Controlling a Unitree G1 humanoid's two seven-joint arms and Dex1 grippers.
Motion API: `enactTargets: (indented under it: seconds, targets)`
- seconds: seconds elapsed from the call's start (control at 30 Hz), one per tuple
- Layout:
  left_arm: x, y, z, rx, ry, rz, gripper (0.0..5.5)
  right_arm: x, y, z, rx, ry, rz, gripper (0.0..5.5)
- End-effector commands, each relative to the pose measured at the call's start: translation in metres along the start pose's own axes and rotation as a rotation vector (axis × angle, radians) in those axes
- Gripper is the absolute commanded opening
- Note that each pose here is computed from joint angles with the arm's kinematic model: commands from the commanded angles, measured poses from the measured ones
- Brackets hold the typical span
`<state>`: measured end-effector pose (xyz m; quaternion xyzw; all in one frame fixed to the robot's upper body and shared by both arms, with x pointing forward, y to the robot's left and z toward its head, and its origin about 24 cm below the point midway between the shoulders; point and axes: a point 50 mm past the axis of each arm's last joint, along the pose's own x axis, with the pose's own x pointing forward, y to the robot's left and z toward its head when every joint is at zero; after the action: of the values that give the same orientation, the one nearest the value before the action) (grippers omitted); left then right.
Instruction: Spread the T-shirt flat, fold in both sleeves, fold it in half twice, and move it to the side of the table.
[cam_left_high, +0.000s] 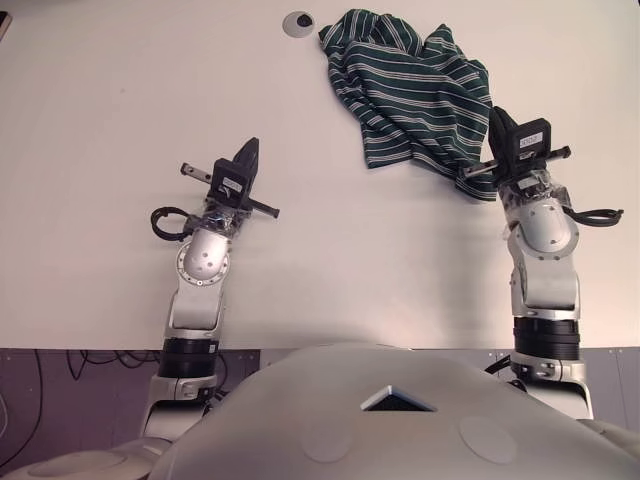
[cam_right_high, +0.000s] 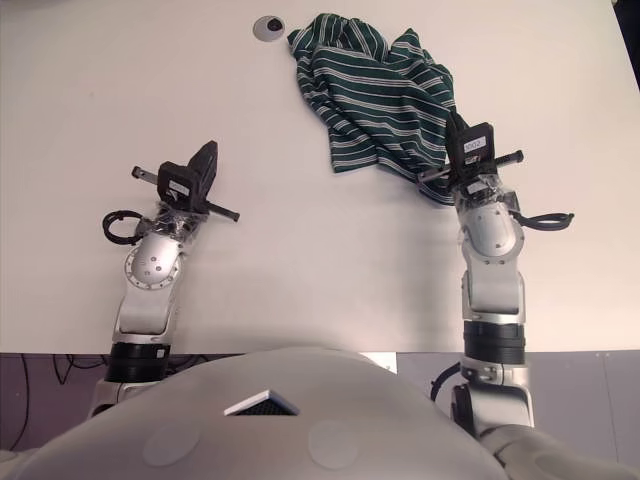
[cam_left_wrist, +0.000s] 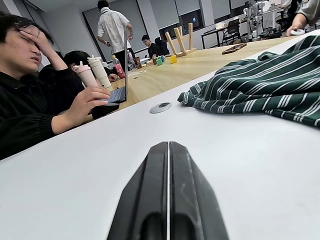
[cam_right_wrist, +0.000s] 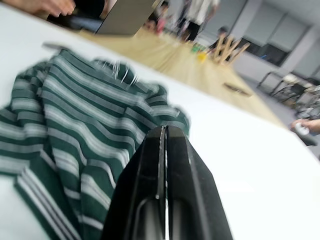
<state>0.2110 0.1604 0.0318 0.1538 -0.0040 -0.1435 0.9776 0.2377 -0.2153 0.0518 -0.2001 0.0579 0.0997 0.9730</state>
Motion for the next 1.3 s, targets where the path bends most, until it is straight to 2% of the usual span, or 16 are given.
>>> enactTargets:
  seconds: [0.03, 0.23, 0.3, 0.43, 0.53, 0.67, 0.8, 1.0, 1.17, 1.23, 1.3]
  targets:
    - [0.005, -0.008, 0.002, 0.002, -0.011, -0.016, 0.00, -0.005, -0.019, -0.011, 0.046, 0.134, 0.091, 0.39]
    - [0.008, -0.010, 0.002, 0.016, -0.012, -0.017, 0.00, -0.014, -0.024, -0.018, 0.128, 0.259, 0.215, 1.40]
    - [0.010, -0.009, 0.000, 0.021, -0.010, -0.019, 0.00, -0.016, -0.002, -0.024, 0.105, 0.324, 0.350, 1.82]
    - [0.014, -0.008, -0.003, 0.025, -0.006, -0.016, 0.00, -0.028, 0.031, -0.036, 0.021, 0.438, 0.578, 1.82]
    - [0.018, -0.009, -0.003, 0.028, -0.010, -0.021, 0.00, -0.042, 0.036, -0.046, 0.001, 0.542, 0.691, 1.82]
    - [0.022, -0.010, -0.002, 0.031, -0.026, -0.012, 0.00, -0.086, 0.037, -0.057, -0.142, 0.659, 0.960, 1.82]
    - [0.022, -0.010, 0.001, 0.028, -0.036, -0.010, 0.00, -0.145, 0.046, -0.036, -0.247, 0.577, 1.373, 1.82]
    - [0.024, -0.012, 0.003, 0.026, -0.041, -0.022, 0.00, -0.189, 0.051, -0.025, -0.215, 0.509, 1.594, 1.82]
    - [0.024, -0.012, 0.002, 0.025, -0.040, -0.025, 0.00, -0.203, 0.053, -0.011, -0.146, 0.430, 1.668, 1.82]
    - [0.024, -0.011, 0.000, 0.025, -0.037, -0.022, 0.00, -0.192, 0.047, -0.010, -0.160, 0.397, 1.591, 1.82]
    - [0.024, -0.011, -0.002, 0.025, -0.034, -0.025, 0.00, -0.170, 0.040, -0.002, -0.136, 0.293, 1.422, 1.82]
